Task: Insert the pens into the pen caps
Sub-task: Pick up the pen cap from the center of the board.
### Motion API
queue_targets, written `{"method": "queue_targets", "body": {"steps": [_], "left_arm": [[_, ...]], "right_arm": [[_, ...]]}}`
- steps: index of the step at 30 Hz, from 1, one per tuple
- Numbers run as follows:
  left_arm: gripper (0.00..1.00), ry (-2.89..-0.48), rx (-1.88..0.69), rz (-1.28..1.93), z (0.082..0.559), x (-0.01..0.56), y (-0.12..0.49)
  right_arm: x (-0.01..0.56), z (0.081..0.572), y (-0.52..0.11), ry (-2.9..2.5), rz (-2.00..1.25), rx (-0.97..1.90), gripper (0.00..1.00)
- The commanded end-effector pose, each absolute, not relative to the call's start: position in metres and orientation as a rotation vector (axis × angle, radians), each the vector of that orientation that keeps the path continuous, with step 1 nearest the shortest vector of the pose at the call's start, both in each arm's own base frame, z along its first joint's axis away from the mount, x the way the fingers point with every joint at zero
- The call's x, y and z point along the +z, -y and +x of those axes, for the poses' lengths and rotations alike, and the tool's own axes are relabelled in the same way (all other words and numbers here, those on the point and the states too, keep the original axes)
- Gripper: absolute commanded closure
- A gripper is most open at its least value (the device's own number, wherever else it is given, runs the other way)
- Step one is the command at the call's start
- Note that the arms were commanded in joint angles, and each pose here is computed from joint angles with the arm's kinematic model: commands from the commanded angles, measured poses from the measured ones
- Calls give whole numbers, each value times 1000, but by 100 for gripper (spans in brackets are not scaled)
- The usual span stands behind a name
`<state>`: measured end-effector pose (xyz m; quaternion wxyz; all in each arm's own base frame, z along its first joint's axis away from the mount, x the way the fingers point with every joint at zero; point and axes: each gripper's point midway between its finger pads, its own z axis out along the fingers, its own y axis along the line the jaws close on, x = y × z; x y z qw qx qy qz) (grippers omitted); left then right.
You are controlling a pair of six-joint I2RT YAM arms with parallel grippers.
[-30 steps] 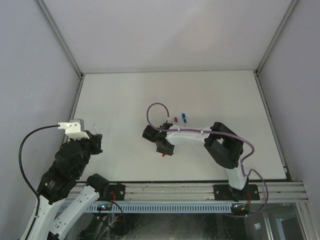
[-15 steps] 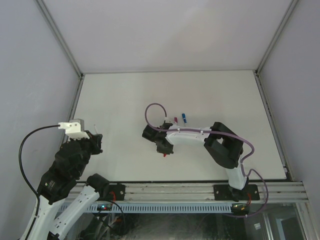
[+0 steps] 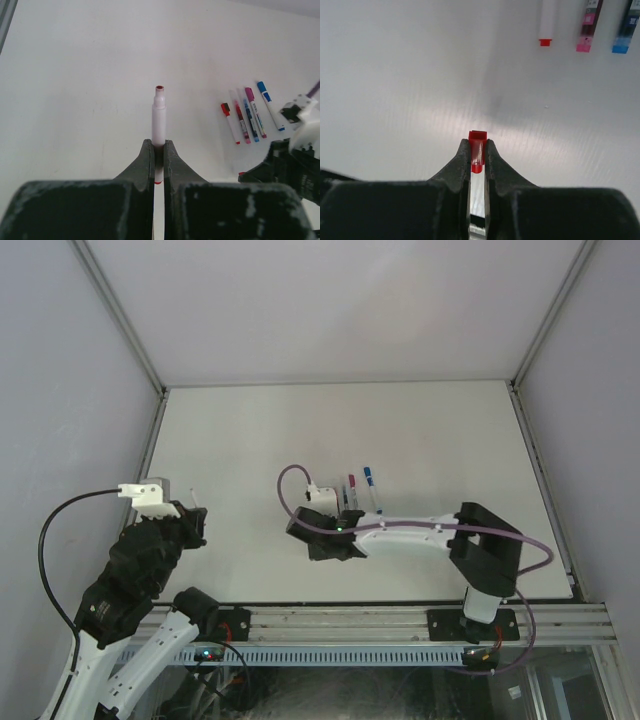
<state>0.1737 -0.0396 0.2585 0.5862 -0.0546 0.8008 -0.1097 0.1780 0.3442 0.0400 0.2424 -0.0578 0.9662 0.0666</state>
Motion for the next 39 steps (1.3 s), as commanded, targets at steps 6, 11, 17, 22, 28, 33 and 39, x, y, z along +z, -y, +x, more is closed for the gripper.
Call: {"method": "queue_targets", "body": {"steps": [6,11,17,22,28,33,39], "left_arm": [[100,-1849,-253,-113,180,264,42],[100,-1869,-262,-90,181,262,47],[100,-1882,-284,-63,182,262,54],[100,-1902,-334,-29,181,263,64],[100,-1907,-457,-41,180,262,83],[100,-1938,-569,-8,185,243,117],[100,-1944,-580,95,182,237,160]], "right_arm": [[110,183,-388,-2366,-321,895,100],[124,191,-380,-2310,-336,875,100],[151,208,-353,-2180,-237,857,100],[172,219,-322,-2069,-122,866,100],[188,231,-282,-1926,-9,850,100],[198,235,-259,-1884,20,860,100],[207,229,-245,-1870,44,911,100]]}}
